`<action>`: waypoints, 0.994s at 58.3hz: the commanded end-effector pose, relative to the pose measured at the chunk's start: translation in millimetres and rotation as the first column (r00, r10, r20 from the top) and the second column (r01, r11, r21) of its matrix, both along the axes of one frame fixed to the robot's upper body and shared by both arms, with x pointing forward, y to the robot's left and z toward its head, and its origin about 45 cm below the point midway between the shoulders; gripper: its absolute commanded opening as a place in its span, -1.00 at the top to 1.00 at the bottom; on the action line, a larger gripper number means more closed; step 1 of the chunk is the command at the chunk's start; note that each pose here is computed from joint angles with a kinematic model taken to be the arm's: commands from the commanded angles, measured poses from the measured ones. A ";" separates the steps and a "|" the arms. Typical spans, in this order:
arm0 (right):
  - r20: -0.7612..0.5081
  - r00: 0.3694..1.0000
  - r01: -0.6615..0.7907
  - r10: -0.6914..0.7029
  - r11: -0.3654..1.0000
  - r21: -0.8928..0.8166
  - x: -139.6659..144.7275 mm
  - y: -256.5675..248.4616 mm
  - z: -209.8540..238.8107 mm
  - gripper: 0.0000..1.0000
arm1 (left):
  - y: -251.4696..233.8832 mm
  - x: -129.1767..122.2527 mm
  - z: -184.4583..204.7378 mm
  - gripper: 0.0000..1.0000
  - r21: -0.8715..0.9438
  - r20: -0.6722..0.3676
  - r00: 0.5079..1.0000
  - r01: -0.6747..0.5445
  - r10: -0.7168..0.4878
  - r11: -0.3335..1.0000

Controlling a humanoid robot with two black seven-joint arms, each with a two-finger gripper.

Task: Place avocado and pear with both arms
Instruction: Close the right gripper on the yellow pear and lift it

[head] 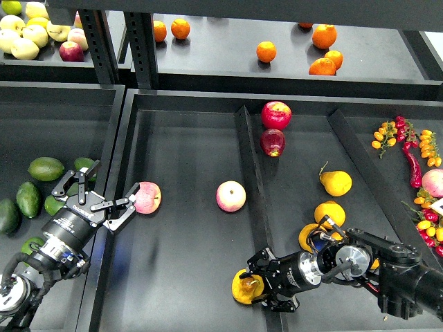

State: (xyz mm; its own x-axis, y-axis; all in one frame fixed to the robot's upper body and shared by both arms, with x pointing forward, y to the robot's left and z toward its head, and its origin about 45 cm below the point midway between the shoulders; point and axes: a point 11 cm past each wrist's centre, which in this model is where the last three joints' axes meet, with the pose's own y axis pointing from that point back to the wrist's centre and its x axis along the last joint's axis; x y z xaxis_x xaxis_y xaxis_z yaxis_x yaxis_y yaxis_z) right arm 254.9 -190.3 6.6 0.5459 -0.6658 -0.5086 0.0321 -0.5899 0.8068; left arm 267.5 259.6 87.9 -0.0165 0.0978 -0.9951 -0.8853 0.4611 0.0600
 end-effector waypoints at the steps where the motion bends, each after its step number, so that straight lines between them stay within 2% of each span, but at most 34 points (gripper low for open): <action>1: -0.001 1.000 0.009 -0.009 1.000 0.002 0.5 -0.4 -0.1 0.39 | 0.0 -1.0 -0.2 -0.99 0.000 -0.001 1.000 0.000 0.000 1.000; 6: -0.004 1.000 0.013 -0.013 1.000 0.010 -0.7 -0.5 -0.3 0.56 | 0.0 -1.0 -0.2 -0.99 0.000 -0.001 1.000 0.000 0.000 1.000; 21: -0.002 1.000 0.007 -0.007 0.999 0.037 -0.6 4.1 3.6 0.58 | -0.5 -1.1 -0.3 -0.99 0.000 -0.001 1.000 0.001 -0.001 1.000; 38: 0.062 0.996 0.049 -0.058 0.988 0.147 23.9 21.8 35.0 0.58 | 0.1 -1.5 -0.6 -0.99 0.000 -0.002 1.000 -0.001 0.001 1.000; 58: 0.128 0.985 0.092 -0.115 0.980 0.175 44.3 -6.2 64.1 0.58 | -1.8 -2.0 -1.1 -0.99 0.001 -0.004 1.000 0.006 -0.006 1.000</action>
State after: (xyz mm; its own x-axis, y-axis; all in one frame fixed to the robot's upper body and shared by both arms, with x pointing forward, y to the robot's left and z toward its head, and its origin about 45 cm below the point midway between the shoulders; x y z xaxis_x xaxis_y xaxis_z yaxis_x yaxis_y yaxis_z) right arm 289.0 -184.1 56.5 0.5526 -0.6235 -0.5530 -0.0938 -0.7058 0.7022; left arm 265.7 258.1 87.3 -0.0182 0.0984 -0.9950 -0.8829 0.4654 0.0621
